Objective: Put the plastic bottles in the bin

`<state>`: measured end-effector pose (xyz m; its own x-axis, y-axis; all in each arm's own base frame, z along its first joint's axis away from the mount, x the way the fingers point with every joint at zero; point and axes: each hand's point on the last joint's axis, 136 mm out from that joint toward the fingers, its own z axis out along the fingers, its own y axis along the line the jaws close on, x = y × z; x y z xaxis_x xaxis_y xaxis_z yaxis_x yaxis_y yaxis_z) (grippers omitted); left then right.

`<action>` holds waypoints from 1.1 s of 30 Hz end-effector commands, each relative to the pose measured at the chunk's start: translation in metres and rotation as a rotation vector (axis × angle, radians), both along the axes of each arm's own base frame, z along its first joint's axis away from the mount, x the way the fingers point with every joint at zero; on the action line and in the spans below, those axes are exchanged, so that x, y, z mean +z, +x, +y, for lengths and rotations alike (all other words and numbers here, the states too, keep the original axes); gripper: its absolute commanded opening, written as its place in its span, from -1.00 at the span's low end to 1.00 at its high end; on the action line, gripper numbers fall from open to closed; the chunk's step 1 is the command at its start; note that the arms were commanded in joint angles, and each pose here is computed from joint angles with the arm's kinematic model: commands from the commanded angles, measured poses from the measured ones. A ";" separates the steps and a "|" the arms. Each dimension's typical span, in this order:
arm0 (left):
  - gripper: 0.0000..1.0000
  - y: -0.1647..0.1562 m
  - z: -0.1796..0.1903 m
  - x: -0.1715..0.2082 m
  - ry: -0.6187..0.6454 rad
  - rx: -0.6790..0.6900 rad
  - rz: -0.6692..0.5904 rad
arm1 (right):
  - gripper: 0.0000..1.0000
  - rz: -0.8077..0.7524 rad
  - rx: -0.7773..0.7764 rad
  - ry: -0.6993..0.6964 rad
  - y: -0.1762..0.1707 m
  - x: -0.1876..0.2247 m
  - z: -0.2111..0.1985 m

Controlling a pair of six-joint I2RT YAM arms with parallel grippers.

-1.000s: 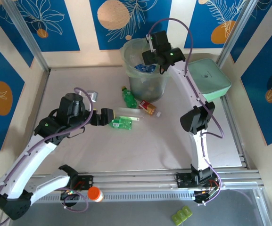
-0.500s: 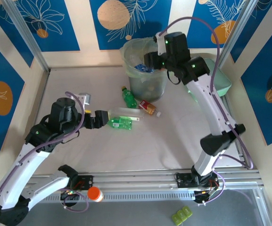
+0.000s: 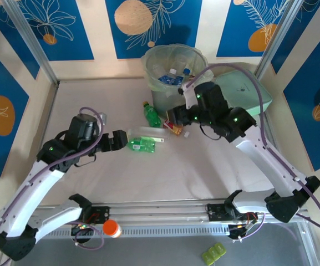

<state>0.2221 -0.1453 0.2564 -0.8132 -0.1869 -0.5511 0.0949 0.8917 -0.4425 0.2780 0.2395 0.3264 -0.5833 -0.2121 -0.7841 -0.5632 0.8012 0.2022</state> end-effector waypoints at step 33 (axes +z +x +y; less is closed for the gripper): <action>0.99 0.026 0.074 -0.055 -0.179 0.458 0.245 | 0.52 0.133 0.466 -0.671 0.015 -0.252 0.156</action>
<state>0.2490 -0.0691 0.2048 -0.7158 -0.6274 -0.3065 -0.4129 0.7343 -0.5388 0.2938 0.3975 0.0789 -0.4282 -0.8252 -0.3684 -0.8605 0.4969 -0.1128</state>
